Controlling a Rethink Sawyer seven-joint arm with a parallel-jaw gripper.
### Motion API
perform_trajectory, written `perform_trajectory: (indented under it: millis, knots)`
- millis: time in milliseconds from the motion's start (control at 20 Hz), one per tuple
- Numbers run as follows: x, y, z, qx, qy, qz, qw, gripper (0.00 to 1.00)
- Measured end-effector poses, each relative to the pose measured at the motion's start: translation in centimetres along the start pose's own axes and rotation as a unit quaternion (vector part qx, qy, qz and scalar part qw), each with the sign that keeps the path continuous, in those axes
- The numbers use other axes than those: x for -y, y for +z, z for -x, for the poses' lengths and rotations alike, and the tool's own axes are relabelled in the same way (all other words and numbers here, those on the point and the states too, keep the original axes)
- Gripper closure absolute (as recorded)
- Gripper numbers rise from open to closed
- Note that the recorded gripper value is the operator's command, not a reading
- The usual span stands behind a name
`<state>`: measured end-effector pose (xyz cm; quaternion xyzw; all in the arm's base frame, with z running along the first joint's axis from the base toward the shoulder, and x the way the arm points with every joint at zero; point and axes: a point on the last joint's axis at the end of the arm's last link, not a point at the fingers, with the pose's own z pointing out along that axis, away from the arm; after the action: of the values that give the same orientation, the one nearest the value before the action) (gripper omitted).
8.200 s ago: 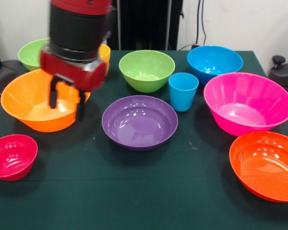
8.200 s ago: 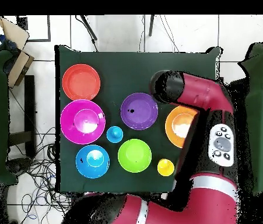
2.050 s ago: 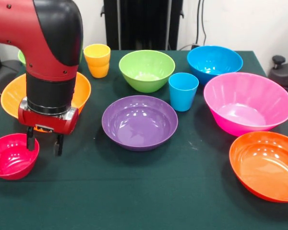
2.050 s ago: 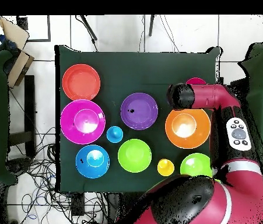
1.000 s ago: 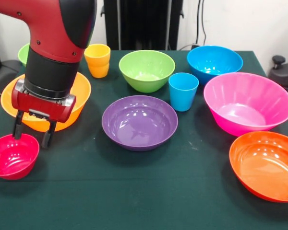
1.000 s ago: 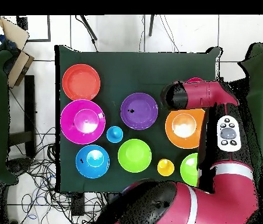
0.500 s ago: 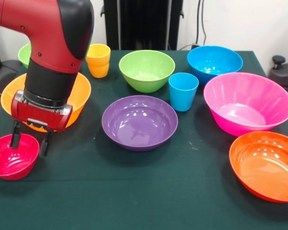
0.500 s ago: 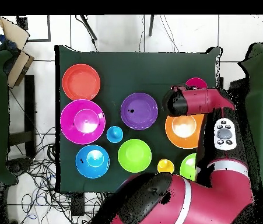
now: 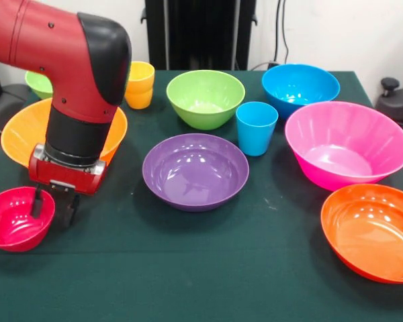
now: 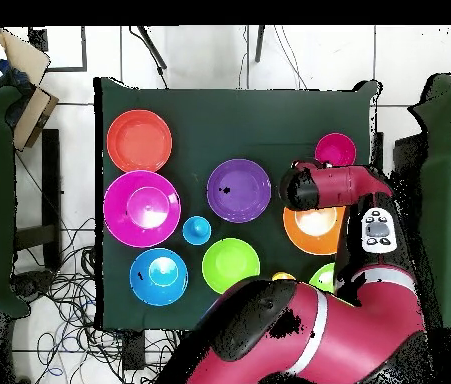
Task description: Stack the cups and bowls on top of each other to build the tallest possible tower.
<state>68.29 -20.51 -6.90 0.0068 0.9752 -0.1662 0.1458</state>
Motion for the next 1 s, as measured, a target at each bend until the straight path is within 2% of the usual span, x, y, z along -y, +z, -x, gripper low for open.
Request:
perform_trajectory:
  millis: [150,350,550,750,1000]
  knots:
    - [0.1,0.2,-0.2,-0.001,0.001,0.0,1.0,1.0]
    - [1.2,-0.8,0.9,0.007,0.009,-0.007,0.9999,1.0]
    - [1.1,-1.9,1.8,0.011,0.021,-0.004,0.9997,1.0]
    - [0.1,-3.1,2.5,0.004,0.037,0.004,0.9993,1.0]
    - [-3.2,-5.9,4.3,-0.024,0.073,0.027,0.9967,1.0]
